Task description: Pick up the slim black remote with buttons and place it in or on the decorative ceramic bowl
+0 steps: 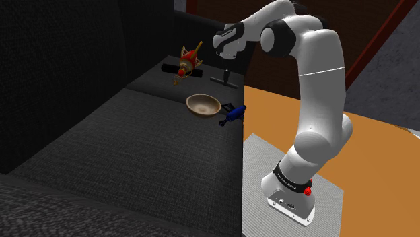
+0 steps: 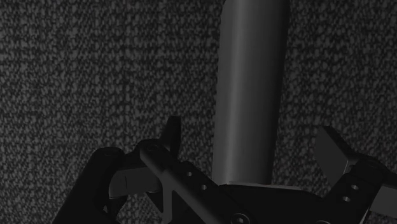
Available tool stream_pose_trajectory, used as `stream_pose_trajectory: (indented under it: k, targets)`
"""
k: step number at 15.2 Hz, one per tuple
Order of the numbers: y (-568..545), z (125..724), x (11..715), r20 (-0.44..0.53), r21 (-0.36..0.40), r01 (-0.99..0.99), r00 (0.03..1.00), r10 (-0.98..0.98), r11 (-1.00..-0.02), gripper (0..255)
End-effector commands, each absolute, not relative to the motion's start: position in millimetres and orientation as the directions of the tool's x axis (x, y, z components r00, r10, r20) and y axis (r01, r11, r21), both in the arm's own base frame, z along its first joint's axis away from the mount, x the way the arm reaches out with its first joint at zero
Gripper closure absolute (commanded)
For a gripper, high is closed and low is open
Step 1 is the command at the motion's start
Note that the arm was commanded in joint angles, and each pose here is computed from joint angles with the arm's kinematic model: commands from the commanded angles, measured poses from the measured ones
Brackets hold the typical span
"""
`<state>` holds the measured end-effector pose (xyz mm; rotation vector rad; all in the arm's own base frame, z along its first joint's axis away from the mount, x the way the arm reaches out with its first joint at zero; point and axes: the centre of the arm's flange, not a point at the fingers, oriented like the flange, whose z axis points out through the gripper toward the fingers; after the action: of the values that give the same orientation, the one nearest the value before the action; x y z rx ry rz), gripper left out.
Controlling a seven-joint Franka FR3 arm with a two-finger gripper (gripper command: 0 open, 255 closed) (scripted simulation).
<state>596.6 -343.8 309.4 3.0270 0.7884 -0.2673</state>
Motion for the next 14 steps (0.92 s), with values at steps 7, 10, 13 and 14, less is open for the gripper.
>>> stream_pose_trajectory:
  k: [7, 10, 13, 14]
  targets:
    - [-343.6, 308.2, 597.7, -0.165, -0.041, 0.484, 0.859, 0.484, -0.874, 255]
    - [-344.0, 308.4, 596.8, -0.165, -0.041, 0.485, 0.859, 0.484, -0.874, 255]
    - [-343.8, 309.2, 596.6, -0.165, -0.041, 0.484, 0.859, 0.484, -0.874, 255]
    - [-343.8, 314.5, 596.6, -0.165, -0.041, 0.485, 0.859, 0.484, -0.874, 255]
